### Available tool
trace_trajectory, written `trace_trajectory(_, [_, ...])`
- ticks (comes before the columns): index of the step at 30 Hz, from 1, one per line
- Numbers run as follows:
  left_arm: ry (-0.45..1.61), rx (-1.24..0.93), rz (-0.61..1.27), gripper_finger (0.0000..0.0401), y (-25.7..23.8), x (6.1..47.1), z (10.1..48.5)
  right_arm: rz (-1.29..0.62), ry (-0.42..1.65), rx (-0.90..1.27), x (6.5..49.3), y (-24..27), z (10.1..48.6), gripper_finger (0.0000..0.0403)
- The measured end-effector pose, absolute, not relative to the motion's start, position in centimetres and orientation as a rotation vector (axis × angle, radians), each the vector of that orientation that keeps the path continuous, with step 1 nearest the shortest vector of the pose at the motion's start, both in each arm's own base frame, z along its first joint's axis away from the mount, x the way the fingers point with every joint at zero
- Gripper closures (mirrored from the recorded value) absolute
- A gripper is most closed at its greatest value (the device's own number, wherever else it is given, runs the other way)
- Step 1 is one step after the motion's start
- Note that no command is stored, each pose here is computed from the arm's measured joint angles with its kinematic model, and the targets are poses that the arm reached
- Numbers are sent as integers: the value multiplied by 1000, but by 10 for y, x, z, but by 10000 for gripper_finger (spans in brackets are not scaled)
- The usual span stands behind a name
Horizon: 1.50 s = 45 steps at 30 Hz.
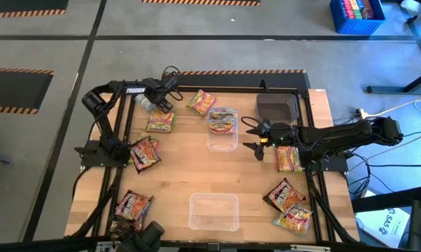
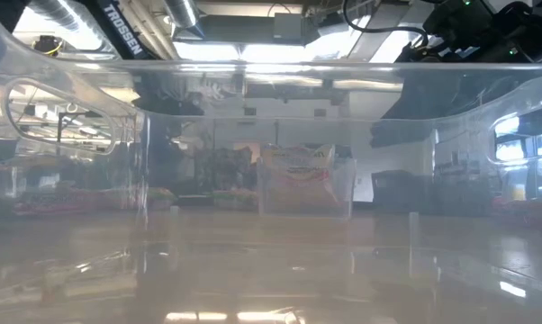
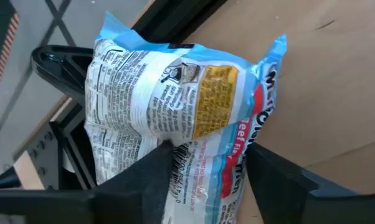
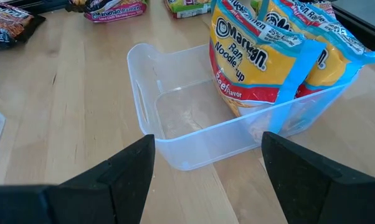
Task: Sort Maruchan noodles
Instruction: Put the top blue noodles into the top transparent bin
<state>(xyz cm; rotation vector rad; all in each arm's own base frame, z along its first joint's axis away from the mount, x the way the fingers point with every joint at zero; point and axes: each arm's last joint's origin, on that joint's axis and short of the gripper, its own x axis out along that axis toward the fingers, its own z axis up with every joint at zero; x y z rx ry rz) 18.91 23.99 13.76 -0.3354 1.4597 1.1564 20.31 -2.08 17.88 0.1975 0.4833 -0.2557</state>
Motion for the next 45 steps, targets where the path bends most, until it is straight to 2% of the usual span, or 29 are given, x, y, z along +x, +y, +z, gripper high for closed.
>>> trace_trajectory(6, [1475,-282,1145,262,235,195,137,-256,483,197,203,-21,179,127])
trace_trajectory(28, [1503,-205,1101,394,229,203,138,-257,484,197,203,-21,179,127])
trace_trajectory(36, [1493,-181,1052,400,220,207,145,-254,484,196,203,-21,179,127])
trace_trajectory(45, [1331,-164,948,400,191,212,194,-254,484,197,203,-21,179,127])
